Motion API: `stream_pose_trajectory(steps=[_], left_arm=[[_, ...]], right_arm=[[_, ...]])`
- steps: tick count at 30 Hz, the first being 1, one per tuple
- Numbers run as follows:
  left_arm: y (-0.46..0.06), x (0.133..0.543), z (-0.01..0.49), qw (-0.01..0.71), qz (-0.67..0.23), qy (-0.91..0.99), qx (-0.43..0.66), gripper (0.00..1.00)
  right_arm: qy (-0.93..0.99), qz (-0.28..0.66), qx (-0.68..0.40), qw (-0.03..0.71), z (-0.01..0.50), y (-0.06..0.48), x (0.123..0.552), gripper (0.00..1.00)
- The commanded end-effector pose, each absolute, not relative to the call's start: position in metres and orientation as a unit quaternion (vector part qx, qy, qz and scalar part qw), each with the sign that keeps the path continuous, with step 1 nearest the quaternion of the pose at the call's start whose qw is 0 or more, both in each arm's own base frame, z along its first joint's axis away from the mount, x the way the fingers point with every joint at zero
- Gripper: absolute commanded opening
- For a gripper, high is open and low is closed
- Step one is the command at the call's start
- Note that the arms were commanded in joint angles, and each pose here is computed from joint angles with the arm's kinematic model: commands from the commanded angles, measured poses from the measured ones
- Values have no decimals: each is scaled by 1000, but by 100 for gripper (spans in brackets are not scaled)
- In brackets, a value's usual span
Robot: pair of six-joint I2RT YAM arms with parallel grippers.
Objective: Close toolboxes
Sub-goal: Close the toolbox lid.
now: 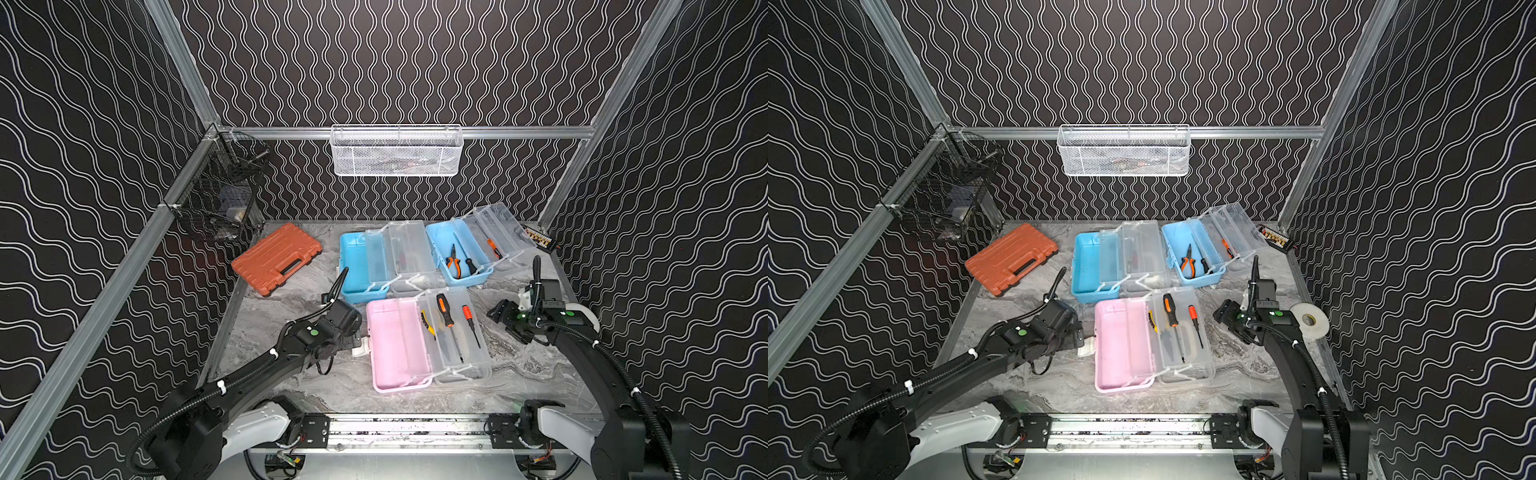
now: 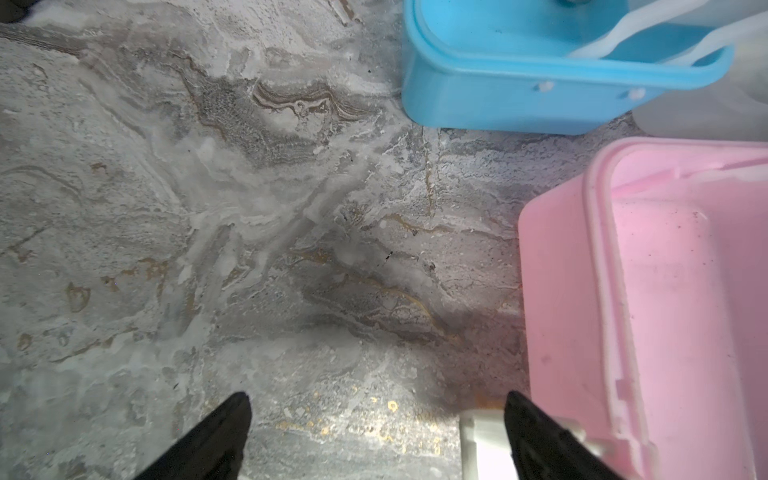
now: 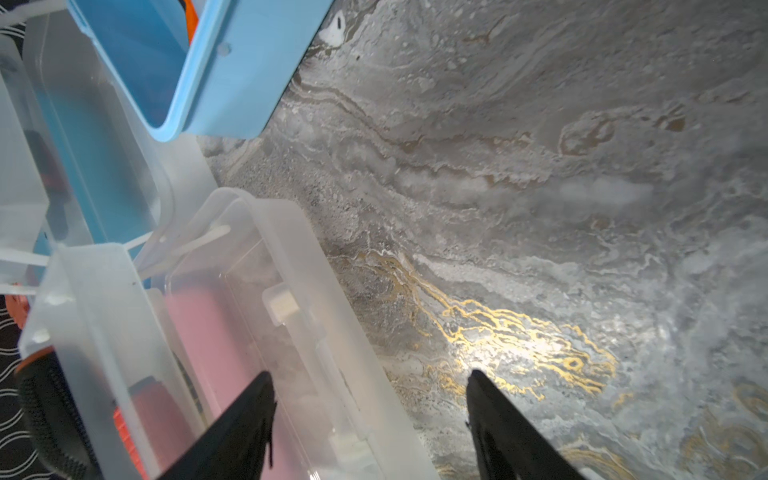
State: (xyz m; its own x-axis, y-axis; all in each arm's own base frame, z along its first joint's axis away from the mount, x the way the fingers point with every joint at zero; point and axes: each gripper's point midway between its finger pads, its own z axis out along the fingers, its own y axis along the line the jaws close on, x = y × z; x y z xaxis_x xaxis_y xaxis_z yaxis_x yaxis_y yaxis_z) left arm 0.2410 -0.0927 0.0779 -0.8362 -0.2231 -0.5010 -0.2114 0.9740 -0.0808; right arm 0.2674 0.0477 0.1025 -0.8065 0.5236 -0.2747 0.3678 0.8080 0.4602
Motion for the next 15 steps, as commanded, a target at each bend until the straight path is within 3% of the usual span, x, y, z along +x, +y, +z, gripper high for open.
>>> stream_pose_trajectory(steps=[1, 7, 15], left_arm=[[-97, 246, 74, 267, -19, 955, -125, 99], [-103, 248, 63, 260, -20, 958, -120, 99], [-109, 246, 55, 259, -20, 959, -113, 99]], right_arm=[[939, 189, 216, 189, 102, 58, 264, 74], [960, 124, 151, 202, 102, 81, 260, 75], [964, 119, 106, 214, 110, 107, 259, 76]])
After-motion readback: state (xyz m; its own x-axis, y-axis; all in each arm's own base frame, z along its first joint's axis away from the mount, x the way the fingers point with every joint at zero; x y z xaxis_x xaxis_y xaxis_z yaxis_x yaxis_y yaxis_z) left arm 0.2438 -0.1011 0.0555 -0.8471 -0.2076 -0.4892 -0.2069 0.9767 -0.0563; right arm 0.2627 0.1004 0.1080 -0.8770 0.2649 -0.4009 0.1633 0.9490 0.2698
